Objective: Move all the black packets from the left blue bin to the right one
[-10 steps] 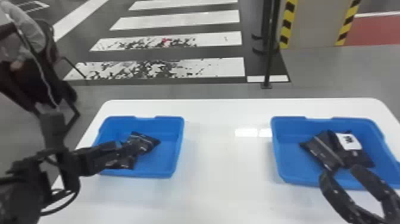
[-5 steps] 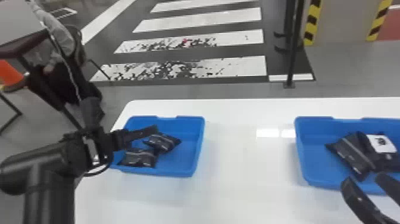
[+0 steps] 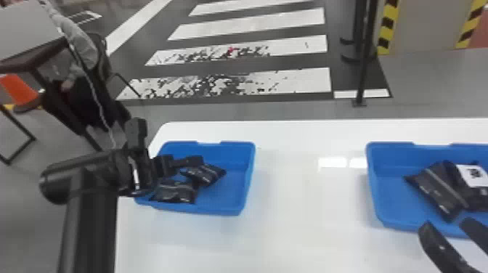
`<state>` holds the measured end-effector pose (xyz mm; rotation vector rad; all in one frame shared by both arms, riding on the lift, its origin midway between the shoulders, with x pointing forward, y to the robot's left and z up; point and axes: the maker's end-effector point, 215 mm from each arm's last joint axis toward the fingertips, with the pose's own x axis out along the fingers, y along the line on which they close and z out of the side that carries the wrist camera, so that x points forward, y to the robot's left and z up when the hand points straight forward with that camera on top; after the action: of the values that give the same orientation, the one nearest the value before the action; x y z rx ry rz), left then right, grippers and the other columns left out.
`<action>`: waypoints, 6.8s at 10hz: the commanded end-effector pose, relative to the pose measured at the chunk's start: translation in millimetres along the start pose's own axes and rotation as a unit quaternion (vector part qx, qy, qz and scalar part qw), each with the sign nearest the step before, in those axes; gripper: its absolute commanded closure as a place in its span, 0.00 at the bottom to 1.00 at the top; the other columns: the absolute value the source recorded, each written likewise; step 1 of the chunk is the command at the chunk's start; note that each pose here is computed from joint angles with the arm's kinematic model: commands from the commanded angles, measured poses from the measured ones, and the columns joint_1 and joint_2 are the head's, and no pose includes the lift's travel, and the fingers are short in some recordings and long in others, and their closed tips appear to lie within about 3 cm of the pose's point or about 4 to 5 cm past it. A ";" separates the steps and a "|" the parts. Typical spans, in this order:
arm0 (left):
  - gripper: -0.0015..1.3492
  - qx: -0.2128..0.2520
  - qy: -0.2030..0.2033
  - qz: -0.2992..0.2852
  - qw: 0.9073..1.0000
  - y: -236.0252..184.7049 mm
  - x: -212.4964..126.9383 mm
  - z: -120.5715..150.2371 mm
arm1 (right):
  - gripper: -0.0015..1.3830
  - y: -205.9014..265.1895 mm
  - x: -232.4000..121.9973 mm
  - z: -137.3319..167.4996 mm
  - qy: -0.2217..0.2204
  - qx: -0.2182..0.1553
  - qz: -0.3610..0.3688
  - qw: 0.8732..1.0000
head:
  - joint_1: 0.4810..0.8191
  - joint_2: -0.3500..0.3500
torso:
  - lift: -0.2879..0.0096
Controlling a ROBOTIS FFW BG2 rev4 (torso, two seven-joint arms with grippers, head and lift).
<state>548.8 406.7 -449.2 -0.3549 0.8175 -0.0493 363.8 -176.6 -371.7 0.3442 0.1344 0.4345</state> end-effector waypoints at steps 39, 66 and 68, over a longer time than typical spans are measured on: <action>0.07 0.021 -0.069 -0.441 0.894 -368.2 -85.8 -103.7 | 0.93 27.4 84.5 17.3 0.002 0.099 0.097 0.990 | 0.63 0.42 | 0.56; 0.13 -0.002 -0.033 0.066 0.997 57.4 -67.8 7.7 | 0.08 -39.0 -27.4 8.7 -0.008 -0.060 -0.064 0.996 | 0.63 0.93 | 0.56; 0.13 -0.005 0.005 0.051 0.999 46.9 -39.7 -3.4 | 0.08 -36.3 -23.2 7.3 -0.008 -0.057 -0.059 0.997 | 0.63 0.95 | 0.56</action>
<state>511.1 463.3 -433.4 -0.3218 0.8269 0.0619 357.9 -220.8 -376.4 0.2242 0.1134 0.3197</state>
